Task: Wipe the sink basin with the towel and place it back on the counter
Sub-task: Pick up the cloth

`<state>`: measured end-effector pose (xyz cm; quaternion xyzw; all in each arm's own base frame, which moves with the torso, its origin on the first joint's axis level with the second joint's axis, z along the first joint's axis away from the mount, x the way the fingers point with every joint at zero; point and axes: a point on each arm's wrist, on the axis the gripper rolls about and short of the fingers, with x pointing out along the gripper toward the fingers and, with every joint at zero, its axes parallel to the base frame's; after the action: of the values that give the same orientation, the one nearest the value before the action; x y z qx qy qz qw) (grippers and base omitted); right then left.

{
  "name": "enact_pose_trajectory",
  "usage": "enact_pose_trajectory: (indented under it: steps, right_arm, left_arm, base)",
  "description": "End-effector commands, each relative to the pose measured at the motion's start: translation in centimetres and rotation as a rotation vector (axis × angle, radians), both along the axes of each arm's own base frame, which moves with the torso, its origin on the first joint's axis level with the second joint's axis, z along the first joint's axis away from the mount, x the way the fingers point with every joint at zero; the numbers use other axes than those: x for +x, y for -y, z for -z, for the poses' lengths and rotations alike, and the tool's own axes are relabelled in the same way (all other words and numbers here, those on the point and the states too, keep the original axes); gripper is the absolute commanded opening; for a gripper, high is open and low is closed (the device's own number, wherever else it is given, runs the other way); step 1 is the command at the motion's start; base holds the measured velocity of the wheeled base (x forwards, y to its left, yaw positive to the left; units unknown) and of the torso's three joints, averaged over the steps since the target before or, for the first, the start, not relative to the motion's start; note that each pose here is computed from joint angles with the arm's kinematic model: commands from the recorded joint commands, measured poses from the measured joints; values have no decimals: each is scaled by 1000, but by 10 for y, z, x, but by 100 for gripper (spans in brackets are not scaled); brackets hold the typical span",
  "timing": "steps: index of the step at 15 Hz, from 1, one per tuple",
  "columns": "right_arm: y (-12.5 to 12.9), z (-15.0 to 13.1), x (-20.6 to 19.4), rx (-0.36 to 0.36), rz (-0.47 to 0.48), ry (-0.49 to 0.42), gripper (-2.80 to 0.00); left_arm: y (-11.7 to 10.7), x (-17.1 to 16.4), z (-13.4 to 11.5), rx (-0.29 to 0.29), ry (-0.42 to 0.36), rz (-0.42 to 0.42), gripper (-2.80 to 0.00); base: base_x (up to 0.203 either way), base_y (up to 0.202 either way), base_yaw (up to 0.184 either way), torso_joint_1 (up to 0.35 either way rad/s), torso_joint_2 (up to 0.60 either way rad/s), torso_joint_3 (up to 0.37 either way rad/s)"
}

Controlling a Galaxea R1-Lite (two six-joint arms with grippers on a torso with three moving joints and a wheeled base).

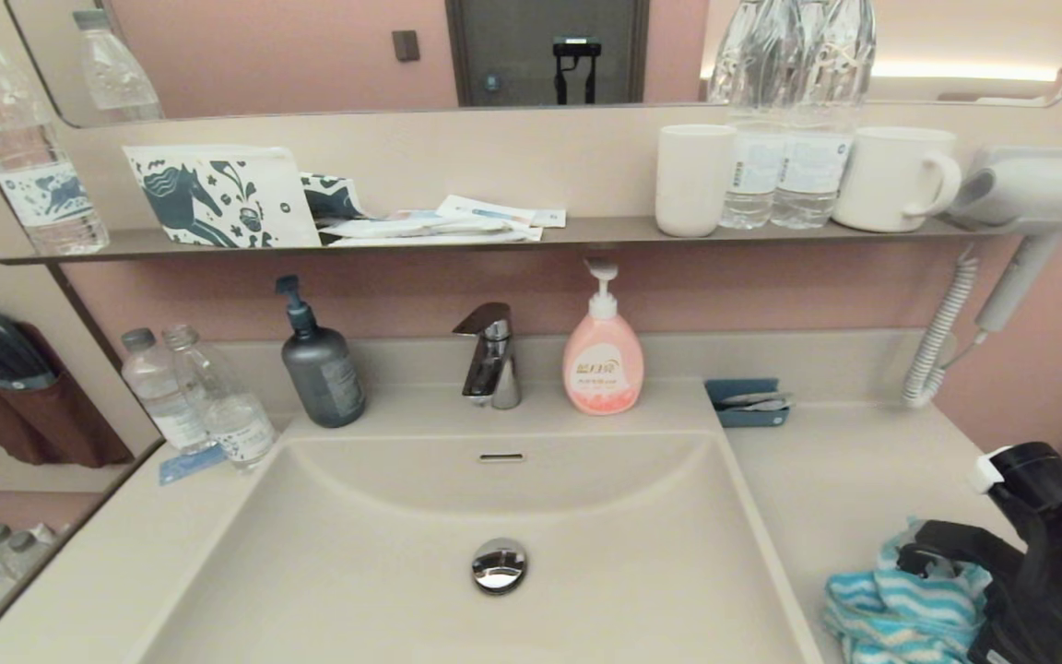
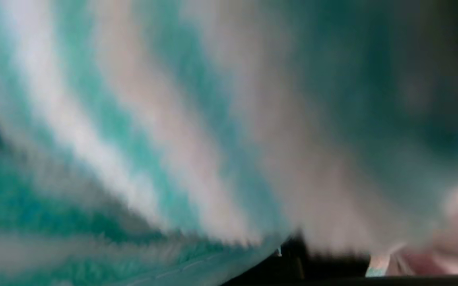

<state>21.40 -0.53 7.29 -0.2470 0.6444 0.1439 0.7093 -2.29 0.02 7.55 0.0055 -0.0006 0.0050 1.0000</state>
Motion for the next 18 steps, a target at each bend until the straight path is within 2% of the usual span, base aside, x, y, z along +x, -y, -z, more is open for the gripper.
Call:
enact_pose_trajectory:
  steps: [1, 4, 7, 11, 15, 16, 18]
  right_arm:
    - [12, 2, 2, -61, 51, -4, -280]
    - [33, 6, 20, -104, 135, 8, -280]
    - [54, 12, 49, -116, 207, 66, -280]
    - [77, 17, 99, -125, 252, 151, -280]
    - [75, 18, 140, -120, 260, 231, -280]
    - [67, 12, 147, -112, 264, 254, -280]
    - [53, -9, 140, -99, 235, 243, -280]
  left_arm:
    - [0, 0, 0, 1, -1, -1, -280]
    - [0, 0, 0, 1, -1, -1, -280]
    - [0, 0, 0, 0, -1, -1, -280]
    - [0, 0, 0, 1, -1, -1, -280]
    - [0, 0, 0, 0, -1, -1, -280]
    - [0, 0, 0, 0, -1, -1, -280]
    - [0, 0, 0, 0, 0, -1, -280]
  base:
    - [0, 0, 0, 0, 0, 0]
    - [0, 0, 0, 0, 0, 0]
    - [0, 0, 0, 0, 0, 0]
    - [0, 0, 0, 0, 0, 0]
    - [0, 0, 0, 0, 0, 0]
    - [0, 0, 0, 0, 0, 0]
    - [0, 0, 0, 0, 0, 0]
